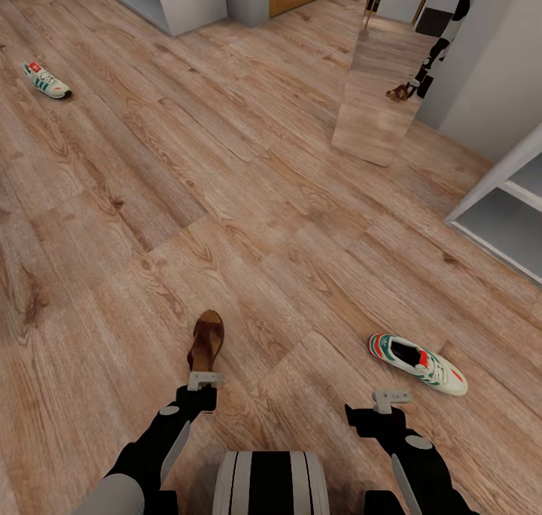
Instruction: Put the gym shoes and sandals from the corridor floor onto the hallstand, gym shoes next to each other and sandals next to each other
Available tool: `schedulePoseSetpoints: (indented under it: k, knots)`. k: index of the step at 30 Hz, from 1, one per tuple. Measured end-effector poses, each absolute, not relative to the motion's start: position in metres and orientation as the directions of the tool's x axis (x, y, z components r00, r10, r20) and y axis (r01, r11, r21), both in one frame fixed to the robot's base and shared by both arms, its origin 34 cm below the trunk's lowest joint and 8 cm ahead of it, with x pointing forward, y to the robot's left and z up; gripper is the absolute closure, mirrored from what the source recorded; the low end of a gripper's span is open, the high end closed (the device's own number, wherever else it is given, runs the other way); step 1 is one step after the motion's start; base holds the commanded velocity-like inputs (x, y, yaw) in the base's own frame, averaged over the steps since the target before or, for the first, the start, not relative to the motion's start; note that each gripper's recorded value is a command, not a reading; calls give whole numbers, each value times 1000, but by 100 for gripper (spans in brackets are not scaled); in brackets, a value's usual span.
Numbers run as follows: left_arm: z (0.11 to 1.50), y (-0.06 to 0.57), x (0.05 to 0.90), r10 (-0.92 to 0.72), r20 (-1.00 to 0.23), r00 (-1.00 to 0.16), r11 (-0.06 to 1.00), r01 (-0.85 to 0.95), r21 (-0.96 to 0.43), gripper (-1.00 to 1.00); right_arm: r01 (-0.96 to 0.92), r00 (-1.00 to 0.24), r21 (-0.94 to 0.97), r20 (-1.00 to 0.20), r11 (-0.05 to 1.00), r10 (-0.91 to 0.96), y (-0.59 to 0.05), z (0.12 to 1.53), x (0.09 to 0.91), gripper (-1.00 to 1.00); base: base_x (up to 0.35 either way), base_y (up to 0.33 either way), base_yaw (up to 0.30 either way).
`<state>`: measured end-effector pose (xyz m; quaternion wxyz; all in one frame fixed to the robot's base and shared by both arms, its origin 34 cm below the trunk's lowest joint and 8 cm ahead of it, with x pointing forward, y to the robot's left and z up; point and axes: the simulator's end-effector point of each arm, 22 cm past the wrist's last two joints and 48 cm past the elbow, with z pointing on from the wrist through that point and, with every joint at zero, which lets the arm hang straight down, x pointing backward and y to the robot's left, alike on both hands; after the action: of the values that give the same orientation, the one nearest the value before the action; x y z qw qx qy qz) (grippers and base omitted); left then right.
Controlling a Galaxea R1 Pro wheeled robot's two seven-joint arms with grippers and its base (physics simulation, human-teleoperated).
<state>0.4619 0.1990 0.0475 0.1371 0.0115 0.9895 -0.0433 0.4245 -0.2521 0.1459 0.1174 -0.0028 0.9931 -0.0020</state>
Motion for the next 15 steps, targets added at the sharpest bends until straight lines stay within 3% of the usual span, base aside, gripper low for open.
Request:
schedulePoseSetpoints:
  k: [15]
  knots:
    - [108, 223, 557, 20, -463, -886, 998, 44, -42, 100, -8, -949, -2, -316, 1000, -8, -250, 176, 455, -100, 0, 0, 0]
